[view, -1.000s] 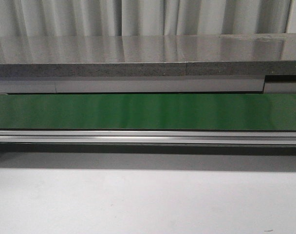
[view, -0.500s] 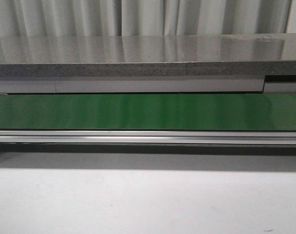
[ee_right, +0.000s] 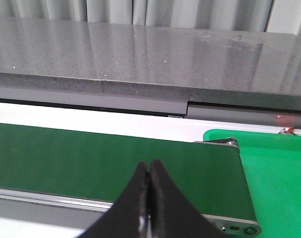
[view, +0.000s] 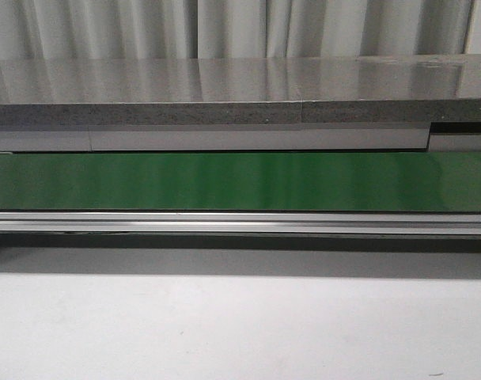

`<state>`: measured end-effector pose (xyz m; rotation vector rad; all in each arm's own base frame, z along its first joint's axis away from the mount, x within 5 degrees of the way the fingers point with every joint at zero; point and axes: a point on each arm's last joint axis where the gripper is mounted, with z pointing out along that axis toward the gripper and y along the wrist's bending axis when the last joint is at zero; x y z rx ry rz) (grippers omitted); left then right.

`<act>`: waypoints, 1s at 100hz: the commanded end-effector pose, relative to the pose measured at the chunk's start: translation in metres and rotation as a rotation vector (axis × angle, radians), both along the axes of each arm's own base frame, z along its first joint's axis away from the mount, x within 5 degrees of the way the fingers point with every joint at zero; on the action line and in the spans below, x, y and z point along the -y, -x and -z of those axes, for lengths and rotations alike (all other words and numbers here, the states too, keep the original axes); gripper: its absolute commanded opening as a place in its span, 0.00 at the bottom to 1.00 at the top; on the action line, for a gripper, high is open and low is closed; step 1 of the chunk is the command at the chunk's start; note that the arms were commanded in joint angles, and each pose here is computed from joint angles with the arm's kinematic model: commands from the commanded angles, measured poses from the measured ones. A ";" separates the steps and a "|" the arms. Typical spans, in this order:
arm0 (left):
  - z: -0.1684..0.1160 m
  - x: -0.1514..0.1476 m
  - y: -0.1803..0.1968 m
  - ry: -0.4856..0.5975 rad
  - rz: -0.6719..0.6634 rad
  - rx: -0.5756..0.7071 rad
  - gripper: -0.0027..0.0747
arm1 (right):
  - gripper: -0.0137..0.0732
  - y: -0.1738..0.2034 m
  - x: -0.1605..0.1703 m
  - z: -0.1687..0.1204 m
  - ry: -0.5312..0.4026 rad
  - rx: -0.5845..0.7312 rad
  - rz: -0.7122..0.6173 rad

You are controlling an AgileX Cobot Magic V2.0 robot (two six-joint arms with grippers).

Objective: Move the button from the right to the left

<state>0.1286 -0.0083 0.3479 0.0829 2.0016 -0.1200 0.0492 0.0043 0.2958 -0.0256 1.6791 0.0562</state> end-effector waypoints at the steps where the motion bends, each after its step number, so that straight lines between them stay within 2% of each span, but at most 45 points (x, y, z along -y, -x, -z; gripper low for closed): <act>1: -0.012 0.001 0.005 0.032 -0.016 0.110 0.01 | 0.08 0.000 0.001 -0.014 0.002 0.094 0.007; 53: 0.026 0.000 0.033 0.033 -0.041 0.167 0.01 | 0.08 0.000 0.001 -0.014 0.002 0.094 0.007; 78: 0.033 -0.005 0.047 0.003 -0.091 0.338 0.01 | 0.08 0.000 0.001 -0.014 0.002 0.094 0.007; 100: 0.055 -0.010 0.046 0.014 -0.152 0.415 0.01 | 0.08 0.000 0.001 -0.014 0.002 0.094 0.007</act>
